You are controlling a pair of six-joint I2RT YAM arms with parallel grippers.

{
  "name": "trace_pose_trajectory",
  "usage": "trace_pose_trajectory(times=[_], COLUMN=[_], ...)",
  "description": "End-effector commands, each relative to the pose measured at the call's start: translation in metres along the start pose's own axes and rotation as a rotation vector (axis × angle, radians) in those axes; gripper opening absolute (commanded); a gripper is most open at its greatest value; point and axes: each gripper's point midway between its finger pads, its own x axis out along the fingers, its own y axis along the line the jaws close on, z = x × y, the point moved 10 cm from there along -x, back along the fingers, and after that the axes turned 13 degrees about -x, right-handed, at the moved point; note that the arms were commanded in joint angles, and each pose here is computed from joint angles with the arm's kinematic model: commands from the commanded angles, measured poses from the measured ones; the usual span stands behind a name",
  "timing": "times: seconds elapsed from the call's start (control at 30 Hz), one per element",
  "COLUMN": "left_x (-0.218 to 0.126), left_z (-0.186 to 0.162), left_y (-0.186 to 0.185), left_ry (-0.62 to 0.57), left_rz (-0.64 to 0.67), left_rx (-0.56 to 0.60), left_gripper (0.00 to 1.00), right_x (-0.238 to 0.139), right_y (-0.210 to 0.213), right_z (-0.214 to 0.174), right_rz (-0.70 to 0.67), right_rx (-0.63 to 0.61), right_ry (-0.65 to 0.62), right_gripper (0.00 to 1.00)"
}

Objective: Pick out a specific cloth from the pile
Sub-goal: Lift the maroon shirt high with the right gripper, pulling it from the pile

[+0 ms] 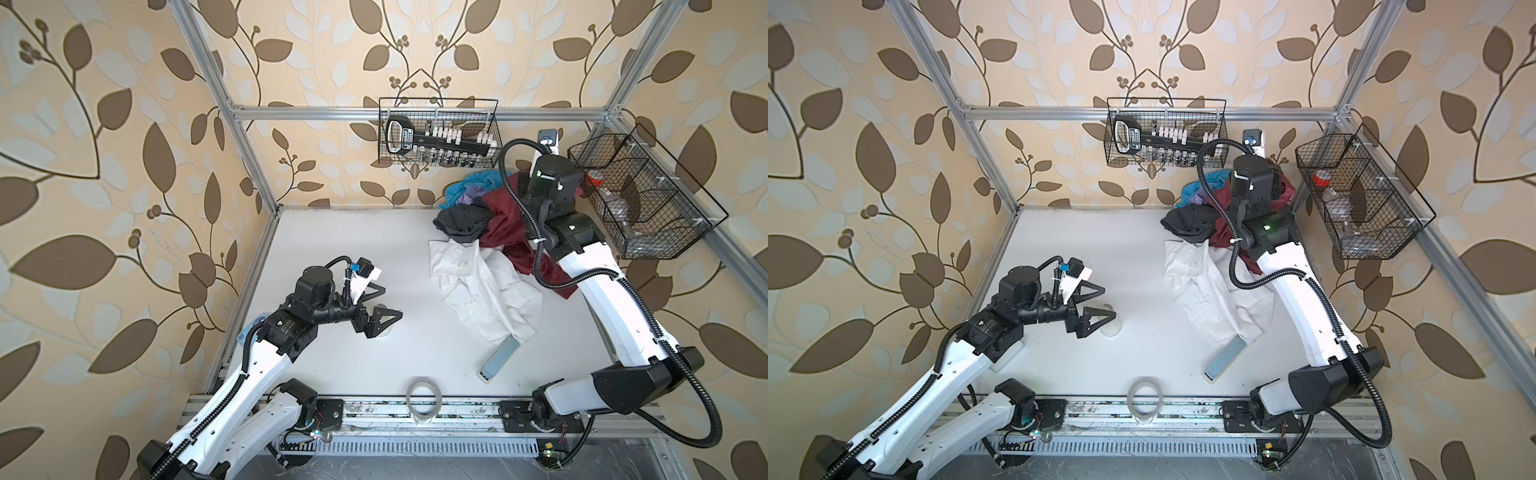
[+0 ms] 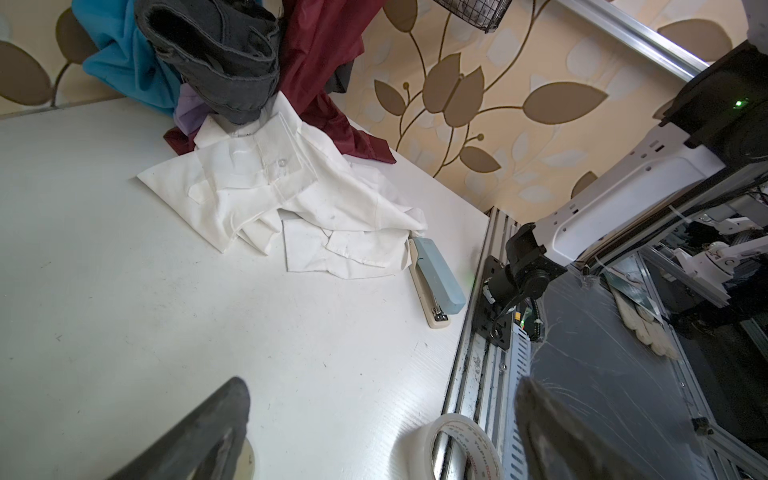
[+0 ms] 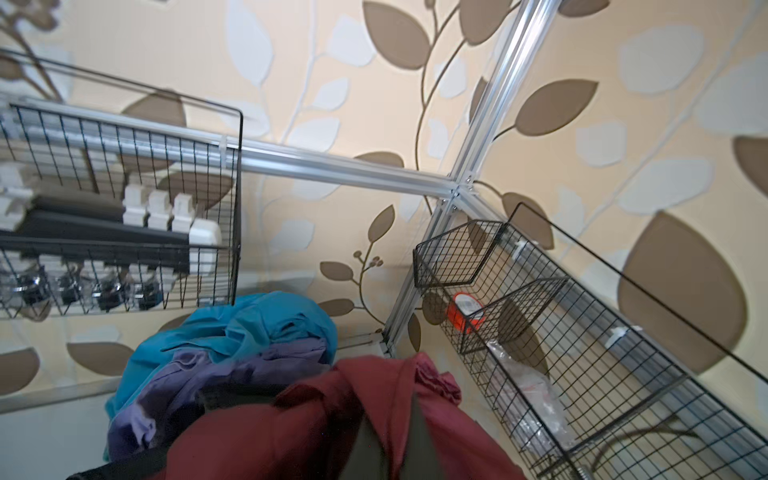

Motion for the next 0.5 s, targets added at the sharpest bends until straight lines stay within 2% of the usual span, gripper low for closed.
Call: trace_pose_trajectory(times=[0.0, 0.47], left_x=[-0.007, -0.007], left_z=[0.012, 0.012], left_y=[-0.013, -0.014], left_ry=[-0.042, -0.038], left_rz=[-0.012, -0.013], left_rx=[0.063, 0.065], left_gripper=[0.99, 0.99], right_x=[-0.016, -0.050], right_y=[-0.043, -0.107], right_z=[0.031, 0.074], right_rz=[-0.129, -0.237], right_rx=[0.124, 0.241], right_ry=[-0.102, -0.241], right_gripper=[0.00, 0.00])
